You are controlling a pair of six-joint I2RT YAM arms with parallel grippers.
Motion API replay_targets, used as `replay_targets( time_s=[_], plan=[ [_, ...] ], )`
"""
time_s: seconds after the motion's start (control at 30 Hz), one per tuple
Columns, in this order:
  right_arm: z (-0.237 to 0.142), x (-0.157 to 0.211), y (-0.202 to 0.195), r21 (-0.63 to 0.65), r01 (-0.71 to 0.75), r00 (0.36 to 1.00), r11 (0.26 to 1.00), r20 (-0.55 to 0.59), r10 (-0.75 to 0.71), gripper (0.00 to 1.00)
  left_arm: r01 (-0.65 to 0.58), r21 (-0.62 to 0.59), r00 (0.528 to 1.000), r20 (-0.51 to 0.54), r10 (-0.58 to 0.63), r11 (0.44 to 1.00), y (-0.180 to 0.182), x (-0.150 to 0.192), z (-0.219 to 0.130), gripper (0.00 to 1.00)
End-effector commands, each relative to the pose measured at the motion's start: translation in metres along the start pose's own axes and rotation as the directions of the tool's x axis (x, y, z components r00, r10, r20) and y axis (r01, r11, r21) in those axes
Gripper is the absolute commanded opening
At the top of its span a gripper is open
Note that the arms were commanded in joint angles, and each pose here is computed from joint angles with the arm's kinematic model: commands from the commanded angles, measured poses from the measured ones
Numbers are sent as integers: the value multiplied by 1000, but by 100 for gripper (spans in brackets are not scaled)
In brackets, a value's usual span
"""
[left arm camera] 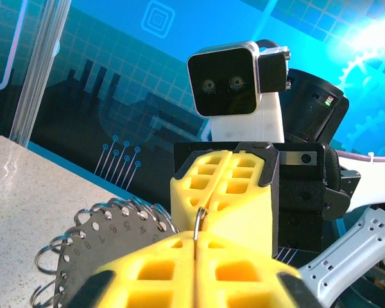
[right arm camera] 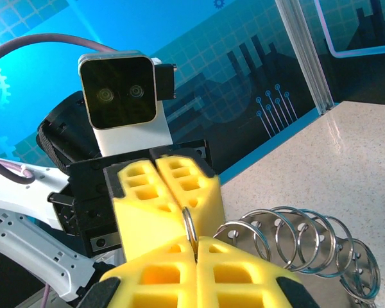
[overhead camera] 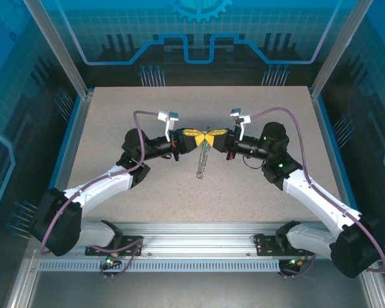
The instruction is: Put the keys on the keyring
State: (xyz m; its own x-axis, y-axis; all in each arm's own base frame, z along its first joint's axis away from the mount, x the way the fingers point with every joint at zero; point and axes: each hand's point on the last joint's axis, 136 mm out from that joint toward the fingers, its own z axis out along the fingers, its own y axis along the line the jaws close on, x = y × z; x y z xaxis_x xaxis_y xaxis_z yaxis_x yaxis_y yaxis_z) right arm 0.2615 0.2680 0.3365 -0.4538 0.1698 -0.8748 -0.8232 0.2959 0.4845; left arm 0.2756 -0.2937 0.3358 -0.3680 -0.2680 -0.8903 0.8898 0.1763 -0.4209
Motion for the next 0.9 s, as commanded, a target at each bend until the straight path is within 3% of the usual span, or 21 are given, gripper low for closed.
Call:
replay_targets(
  time_s=[0.0,0.13,0.33,0.87],
  plan=[
    [-1,-18,6,-4,53,998,999,23,-52,0,-37,18,999,-20,38,999,-8,1,-1,22],
    [-5,-10,-7,26,40,999,999,-26,-39,0,-80,-19,995,-66,78,997,-9,-2,-9,36],
    [-11,-17,-15,33,56,995,998,-88,-53,0,-123,-57,981,-157,112,991,-9,-2,-23,47],
    [-3,0,-15,-163,33,959,986,-271,-77,0,-113,-7,944,-314,105,994,6,-11,-16,52]
  ],
)
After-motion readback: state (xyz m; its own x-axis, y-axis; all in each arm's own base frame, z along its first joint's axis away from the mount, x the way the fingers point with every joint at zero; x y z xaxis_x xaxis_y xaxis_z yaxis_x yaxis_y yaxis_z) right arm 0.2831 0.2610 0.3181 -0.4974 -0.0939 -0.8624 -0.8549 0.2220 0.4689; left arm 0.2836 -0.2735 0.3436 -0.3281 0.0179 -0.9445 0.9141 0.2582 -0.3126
